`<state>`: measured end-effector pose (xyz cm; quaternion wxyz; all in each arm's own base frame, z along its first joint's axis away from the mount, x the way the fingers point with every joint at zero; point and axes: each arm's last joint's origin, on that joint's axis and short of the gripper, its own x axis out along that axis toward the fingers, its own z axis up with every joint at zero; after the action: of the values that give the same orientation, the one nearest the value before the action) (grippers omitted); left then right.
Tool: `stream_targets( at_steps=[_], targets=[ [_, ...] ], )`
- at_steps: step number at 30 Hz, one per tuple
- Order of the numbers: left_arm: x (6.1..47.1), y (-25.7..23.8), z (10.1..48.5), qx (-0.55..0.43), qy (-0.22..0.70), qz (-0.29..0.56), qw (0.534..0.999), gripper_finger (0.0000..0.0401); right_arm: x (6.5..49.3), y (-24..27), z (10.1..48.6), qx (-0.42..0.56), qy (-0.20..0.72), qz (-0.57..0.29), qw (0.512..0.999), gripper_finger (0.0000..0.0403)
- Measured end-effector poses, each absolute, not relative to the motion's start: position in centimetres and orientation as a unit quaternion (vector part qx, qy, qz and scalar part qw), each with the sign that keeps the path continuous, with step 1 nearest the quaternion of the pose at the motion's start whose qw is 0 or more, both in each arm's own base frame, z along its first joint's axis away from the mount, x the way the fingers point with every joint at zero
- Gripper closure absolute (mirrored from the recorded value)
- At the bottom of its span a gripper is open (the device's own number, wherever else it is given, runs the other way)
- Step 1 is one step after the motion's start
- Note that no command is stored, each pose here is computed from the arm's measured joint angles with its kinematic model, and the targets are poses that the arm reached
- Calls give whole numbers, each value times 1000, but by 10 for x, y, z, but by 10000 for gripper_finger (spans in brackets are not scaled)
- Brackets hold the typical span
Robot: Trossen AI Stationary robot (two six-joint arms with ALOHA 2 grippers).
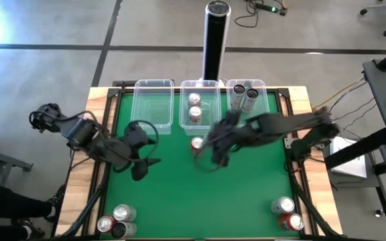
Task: Sort soda cans
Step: Put the top white soda can into the top right transparent bin
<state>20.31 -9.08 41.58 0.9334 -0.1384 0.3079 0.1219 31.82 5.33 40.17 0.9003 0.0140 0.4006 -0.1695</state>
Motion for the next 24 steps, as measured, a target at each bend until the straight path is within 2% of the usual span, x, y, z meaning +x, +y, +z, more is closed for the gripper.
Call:
stream_targets(
  at_steps=[5, 12, 18, 24],
  targets=[
    [201, -89, 428, -145, 258, 106, 949, 91, 261, 2, 420, 46, 373, -263, 889, 155],
    [209, -93, 434, -127, 226, 82, 962, 91, 216, -60, 390, 91, 398, -354, 842, 155],
    [214, -96, 430, -128, 234, 86, 960, 91, 219, -87, 339, 138, 411, -320, 843, 155],
    [215, -96, 427, -151, 238, 95, 955, 91, 223, -114, 293, 145, 431, -354, 817, 155]
  ],
)
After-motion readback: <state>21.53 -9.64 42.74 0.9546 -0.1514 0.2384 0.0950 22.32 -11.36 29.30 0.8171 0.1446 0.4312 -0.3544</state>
